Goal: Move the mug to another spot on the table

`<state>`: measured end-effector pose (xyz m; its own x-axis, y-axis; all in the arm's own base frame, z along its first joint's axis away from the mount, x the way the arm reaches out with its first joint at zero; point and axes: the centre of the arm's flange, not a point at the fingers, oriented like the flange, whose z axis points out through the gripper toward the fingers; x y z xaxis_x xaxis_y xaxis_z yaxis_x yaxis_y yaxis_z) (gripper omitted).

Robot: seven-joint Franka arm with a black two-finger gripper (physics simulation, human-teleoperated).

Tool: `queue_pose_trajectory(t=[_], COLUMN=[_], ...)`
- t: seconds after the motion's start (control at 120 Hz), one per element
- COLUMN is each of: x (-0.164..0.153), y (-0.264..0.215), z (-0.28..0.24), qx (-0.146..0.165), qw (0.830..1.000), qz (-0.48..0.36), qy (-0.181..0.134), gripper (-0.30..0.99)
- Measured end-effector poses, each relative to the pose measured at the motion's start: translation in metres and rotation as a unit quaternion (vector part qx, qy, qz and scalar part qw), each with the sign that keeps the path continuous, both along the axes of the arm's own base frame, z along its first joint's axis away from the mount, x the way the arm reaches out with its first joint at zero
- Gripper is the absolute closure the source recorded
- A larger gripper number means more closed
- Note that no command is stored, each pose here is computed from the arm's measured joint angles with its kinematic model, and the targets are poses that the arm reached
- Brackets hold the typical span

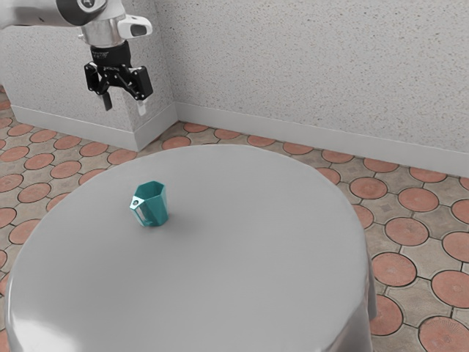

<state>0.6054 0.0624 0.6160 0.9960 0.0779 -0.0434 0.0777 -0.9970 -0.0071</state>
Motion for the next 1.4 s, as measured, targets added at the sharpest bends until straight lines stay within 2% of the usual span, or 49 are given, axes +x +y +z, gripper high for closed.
queue_pose_trajectory(t=[0.3, 0.417, 0.55, 0.725, 0.825, 0.933, 1.092, 1.4], x=[-0.001, -0.005, 0.003, 0.005, 0.013, 0.023, 0.019, 0.026], y=[0.003, 0.027, 0.041, 0.054, 0.056, 0.055, 0.066, 0.080], z=[-0.003, -0.018, -0.030, -0.036, -0.046, -0.060, -0.120, -0.193], qx=[0.000, 0.005, 0.012, 0.045, 0.053, 0.041, 0.010, -0.019], qw=[1.000, 1.000, 1.000, 0.997, 0.995, 0.994, 0.994, 0.992], qz=[0.003, 0.013, -0.018, -0.054, -0.075, -0.096, -0.109, -0.127], qy=[0.001, 0.004, -0.015, -0.022, -0.024, -0.032, -0.011, -0.014], gripper=[0.00, 0.00, 0.00, 0.00, 0.00, 0.00, 0.00, 0.00])
